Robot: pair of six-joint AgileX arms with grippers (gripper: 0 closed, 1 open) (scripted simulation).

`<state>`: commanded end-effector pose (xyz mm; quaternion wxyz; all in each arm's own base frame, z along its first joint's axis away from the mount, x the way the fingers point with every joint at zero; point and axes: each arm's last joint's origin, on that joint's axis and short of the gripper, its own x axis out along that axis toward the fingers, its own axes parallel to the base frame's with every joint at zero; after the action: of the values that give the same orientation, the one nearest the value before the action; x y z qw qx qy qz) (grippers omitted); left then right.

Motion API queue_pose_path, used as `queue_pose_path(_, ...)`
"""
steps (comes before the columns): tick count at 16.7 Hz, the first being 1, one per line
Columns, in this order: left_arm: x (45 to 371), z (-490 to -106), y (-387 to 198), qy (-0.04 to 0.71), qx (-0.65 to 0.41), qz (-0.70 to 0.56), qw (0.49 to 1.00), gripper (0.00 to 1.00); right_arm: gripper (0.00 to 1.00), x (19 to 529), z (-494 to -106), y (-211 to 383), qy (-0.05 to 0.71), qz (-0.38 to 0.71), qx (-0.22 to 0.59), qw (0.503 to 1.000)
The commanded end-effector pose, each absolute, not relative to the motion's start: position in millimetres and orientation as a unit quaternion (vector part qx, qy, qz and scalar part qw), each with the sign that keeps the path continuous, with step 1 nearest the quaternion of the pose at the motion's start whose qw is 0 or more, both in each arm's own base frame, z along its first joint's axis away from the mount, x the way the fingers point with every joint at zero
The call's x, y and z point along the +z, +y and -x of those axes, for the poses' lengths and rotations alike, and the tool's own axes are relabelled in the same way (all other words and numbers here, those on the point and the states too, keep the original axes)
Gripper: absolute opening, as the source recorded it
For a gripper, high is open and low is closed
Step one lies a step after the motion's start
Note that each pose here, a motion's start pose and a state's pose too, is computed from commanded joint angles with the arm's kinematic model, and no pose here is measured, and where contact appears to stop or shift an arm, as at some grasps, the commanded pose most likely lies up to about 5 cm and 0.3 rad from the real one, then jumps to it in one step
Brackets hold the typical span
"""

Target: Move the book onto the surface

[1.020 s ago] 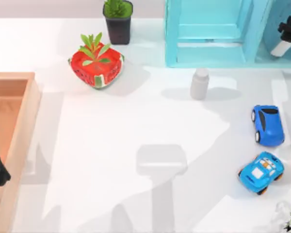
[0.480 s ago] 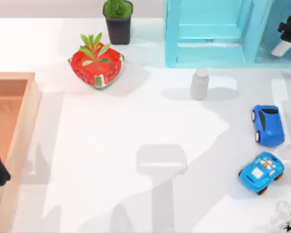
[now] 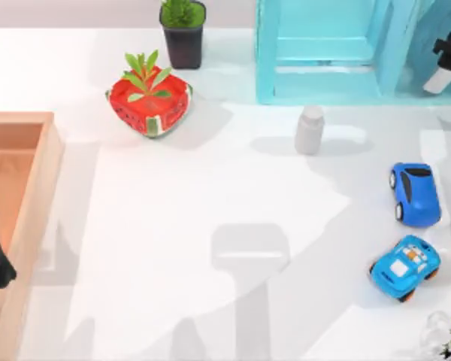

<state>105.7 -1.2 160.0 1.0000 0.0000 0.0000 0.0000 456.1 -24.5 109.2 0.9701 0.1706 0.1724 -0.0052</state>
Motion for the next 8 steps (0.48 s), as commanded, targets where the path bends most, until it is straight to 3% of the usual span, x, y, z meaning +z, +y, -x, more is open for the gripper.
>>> queue_pose_path(4,160.0,-105.7,-1.2,0.0,0.0,0.0,1.0,1.0,0.0,150.9,-421.5,-30.9,0.207,-0.178,-0.02,0.962)
queue_pose_path(8,160.0,-105.7,-1.2,0.0,0.0,0.0,1.0,1.0,0.0,236.1,-366.5,-32.6,0.173,-0.178,-0.018,0.969)
